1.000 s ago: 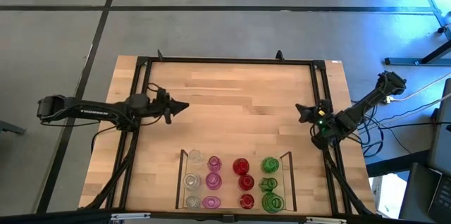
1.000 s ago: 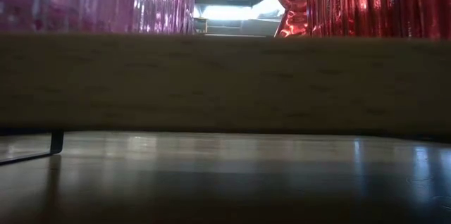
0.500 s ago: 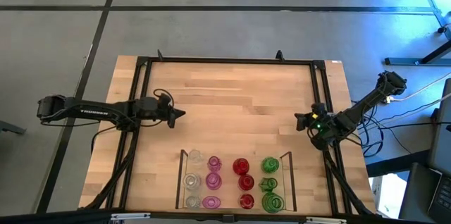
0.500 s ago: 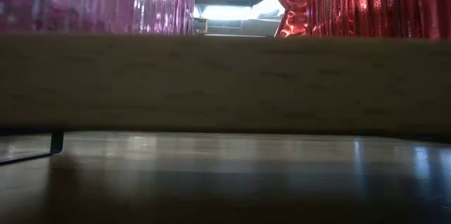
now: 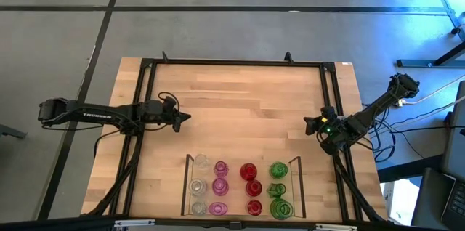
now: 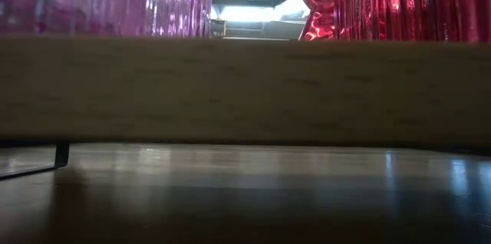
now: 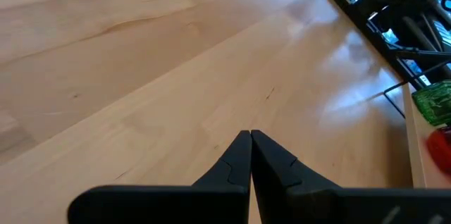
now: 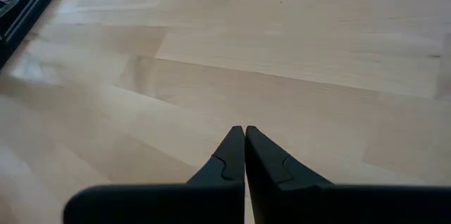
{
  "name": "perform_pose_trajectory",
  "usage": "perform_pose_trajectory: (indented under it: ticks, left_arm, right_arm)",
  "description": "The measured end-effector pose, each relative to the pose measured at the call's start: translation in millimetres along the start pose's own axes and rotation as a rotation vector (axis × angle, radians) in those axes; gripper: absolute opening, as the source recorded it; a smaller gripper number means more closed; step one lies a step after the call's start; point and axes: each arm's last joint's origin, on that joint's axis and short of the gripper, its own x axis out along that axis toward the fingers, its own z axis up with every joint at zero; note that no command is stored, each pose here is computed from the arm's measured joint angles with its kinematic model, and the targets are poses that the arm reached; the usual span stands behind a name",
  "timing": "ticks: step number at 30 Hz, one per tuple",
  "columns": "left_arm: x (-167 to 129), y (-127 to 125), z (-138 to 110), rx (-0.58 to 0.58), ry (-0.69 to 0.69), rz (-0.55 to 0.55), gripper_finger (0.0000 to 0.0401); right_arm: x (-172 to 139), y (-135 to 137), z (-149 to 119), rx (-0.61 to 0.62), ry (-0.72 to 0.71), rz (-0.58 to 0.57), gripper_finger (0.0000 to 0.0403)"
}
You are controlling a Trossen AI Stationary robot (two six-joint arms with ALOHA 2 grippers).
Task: Sort vases onto shelf
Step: Return to Home Position
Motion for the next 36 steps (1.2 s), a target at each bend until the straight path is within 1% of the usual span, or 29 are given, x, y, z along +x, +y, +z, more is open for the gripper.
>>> perform_pose_trajectory:
  ticks: [5,8,10,14,16,21,25,28,31,36]
  left_arm:
    - [0,0,0,0.000,0.000,0.000,0.0000]
    - [0,0,0,0.000,0.000,0.000,0.0000]
    - [0,0,0,0.000,0.000,0.000,0.0000]
    - [0,0,0,0.000,0.000,0.000,0.0000]
    - [0,0,0,0.000,0.000,0.000,0.0000]
    - [0,0,0,0.000,-0.001,0.000,0.0000]
    - [0,0,0,0.000,-0.001,-0.001,0.0000]
    - [0,0,0,0.000,0.000,0.000,0.0000]
    - [0,0,0,0.000,0.000,0.000,0.0000]
    - [0,0,0,0.000,-0.002,-0.001,0.0000]
  right_arm:
    - [-1,0,1,0.011,0.003,0.008,0.0000]
    - [-2,-4,5,0.063,0.014,0.041,0.0000]
    - [-2,-6,9,0.126,0.029,0.075,0.0000]
    - [-5,-9,17,0.312,0.136,0.140,0.0000]
    - [-6,-11,21,0.383,0.163,0.159,0.0000]
    - [-10,-17,30,0.531,0.151,0.240,0.0000]
    - [-10,-17,31,0.541,0.148,0.244,0.0000]
    - [-10,-17,30,0.534,0.180,0.245,0.0000]
    - [-11,-15,28,0.497,0.247,0.259,0.0000]
    - [-12,-11,29,0.416,0.260,0.311,0.0000]
